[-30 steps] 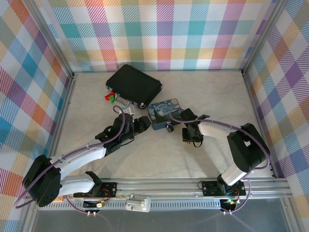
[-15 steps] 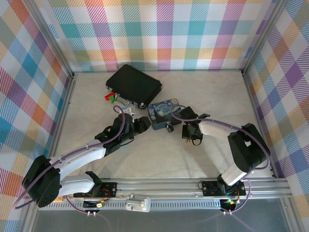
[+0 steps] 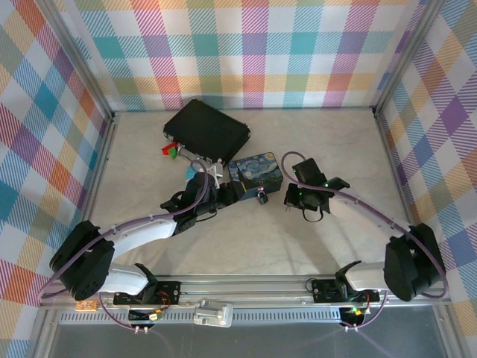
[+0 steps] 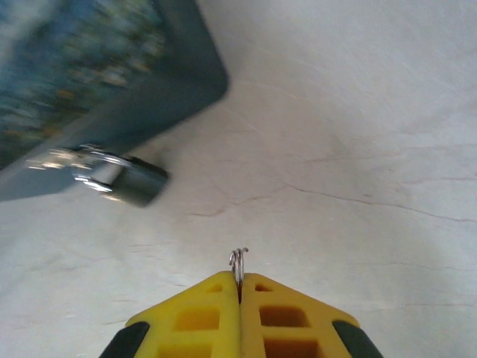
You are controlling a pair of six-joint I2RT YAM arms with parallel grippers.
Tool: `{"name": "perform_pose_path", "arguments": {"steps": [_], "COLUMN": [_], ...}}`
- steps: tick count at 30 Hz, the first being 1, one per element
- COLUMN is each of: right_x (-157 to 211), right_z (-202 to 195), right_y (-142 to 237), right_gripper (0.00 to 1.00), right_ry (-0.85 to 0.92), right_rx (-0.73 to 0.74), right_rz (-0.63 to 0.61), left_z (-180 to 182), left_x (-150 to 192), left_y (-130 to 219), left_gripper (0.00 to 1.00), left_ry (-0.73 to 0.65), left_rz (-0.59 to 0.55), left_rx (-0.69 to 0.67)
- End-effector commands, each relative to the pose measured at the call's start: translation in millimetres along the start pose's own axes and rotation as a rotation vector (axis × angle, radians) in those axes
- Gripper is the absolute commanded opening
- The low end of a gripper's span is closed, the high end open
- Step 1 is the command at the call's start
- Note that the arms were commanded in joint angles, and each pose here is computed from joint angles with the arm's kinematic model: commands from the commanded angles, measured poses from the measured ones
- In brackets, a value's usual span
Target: Unlock the padlock with the key
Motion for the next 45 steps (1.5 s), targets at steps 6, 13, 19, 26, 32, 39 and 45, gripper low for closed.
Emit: {"name": "perform_pose_path", "arguments": {"steps": [6, 13, 19, 26, 32, 39, 45], "right_x": [-45.0, -50.5, -45.3, -40.9, -39.4, -41.1, -40.2], "right_z": [56.0, 72.4, 72.1, 65.8, 62.2, 62.0, 60.8], "right_y": [44.9, 56.3, 58.6, 53.9, 50.8, 54.1, 56.7], "right_gripper": [0.0, 0.0, 0.0, 0.0, 0.0, 0.0, 0.0], "right_ry": [-0.03, -0.066, -0.076, -0.085, -0.091, -0.089, -0.097], "right_rx": [-0.364, -0.488, -0.507, -0.481, -0.464, -0.465, -0.467], "right_rz": [-0.248, -0.269, -0.257, -0.256, -0.258, -0.274, -0.281], "left_z": [-55.3, -70.3, -75.1, -78.3, -87.2, -82.6, -73.3], "left_x": [1.6, 8.6, 11.9, 9.8, 9.3, 16.2, 20.3], "left_y": [-13.4, -30.6, -41.3, -40.1, -36.9, -41.2, -42.4], "left_gripper": [0.39, 0.39, 0.34, 0.34, 0.34, 0.35, 0.34], "left_ry": [0.069, 0.068, 0.062, 0.065, 0.079, 0.106, 0.112], "left_rz": [-0.075, -0.08, -0.064, -0.081, -0.077, -0.043, -0.03], "left_rx": [0.272, 0.327, 0.346, 0.358, 0.393, 0.386, 0.347]}}
Point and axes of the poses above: each hand's point on the last joint's axis, 136 mm out from that joint toward the fingers, its own y axis back along the fingers, its own z axis along the line the jaws close on, x = y × z, the point moved 3 cm from there along y, back along the fingers, and after that the axes turned 7 degrees about y, right-handed, at the moved point
